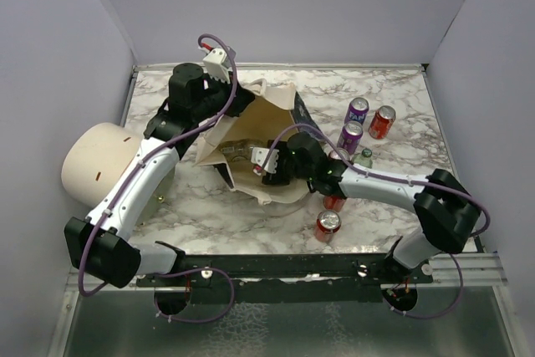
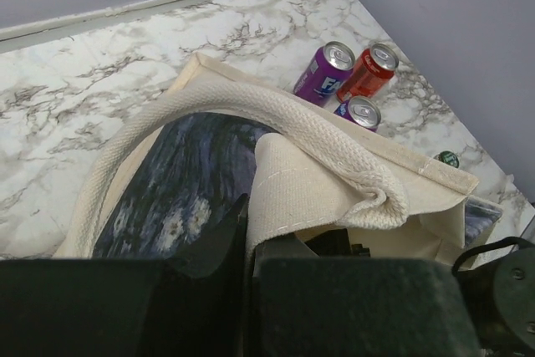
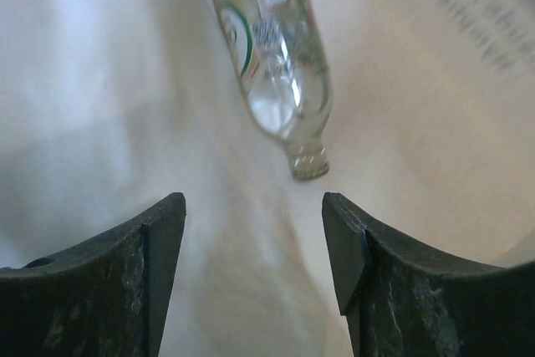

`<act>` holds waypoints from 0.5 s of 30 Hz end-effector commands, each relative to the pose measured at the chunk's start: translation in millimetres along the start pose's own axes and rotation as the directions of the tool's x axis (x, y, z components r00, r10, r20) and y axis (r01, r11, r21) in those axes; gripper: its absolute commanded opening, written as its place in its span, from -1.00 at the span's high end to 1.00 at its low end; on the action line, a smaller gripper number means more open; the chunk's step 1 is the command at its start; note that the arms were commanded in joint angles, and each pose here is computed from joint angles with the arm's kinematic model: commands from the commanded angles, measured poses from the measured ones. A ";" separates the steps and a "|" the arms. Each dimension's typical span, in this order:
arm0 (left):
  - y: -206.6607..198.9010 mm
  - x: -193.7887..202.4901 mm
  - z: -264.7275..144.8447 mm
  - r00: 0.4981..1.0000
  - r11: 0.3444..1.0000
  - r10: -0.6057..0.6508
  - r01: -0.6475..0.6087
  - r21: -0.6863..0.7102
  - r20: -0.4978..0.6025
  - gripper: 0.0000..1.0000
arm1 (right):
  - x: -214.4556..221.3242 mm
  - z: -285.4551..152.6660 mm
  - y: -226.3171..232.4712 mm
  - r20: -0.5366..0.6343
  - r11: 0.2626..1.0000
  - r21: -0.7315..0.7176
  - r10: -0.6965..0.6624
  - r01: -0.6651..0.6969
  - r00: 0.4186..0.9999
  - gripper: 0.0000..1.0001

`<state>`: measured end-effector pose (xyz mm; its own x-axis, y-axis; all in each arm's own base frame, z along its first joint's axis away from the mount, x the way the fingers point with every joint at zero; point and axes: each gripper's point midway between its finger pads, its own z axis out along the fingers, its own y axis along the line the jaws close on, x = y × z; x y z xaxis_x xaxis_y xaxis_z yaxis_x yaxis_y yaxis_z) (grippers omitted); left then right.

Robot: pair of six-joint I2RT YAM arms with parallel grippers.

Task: Take the beverage out of the canvas bag
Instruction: Adjust the canvas bag at the center of the board.

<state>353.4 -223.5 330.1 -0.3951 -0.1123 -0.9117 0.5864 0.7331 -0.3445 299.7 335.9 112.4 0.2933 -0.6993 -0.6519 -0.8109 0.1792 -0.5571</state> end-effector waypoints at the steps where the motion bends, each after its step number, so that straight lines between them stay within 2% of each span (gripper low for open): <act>1: -21.4 -27.2 -8.8 0.996 0.998 0.011 -0.016 0.058 0.083 1.00 | -80.0 -27.4 -12.8 0.278 0.995 -0.041 -0.074 0.089 0.958 -0.33; 12: -17.0 -34.2 -2.8 0.995 1.000 -0.022 0.020 0.014 0.095 1.00 | -147.9 -47.0 -16.2 0.418 0.998 -0.024 -0.043 0.059 0.908 -0.34; 15: -15.3 -35.4 -1.3 0.995 1.000 -0.022 0.022 0.005 0.096 1.00 | -133.9 -23.3 -30.8 0.338 0.998 0.052 -0.040 0.024 0.940 -0.34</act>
<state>352.3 -227.6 331.1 -0.4129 -0.1328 -0.9011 0.5672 0.7366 -0.3685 248.8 394.9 222.2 0.5035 -0.4139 -0.7584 -0.7997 0.1091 -0.5905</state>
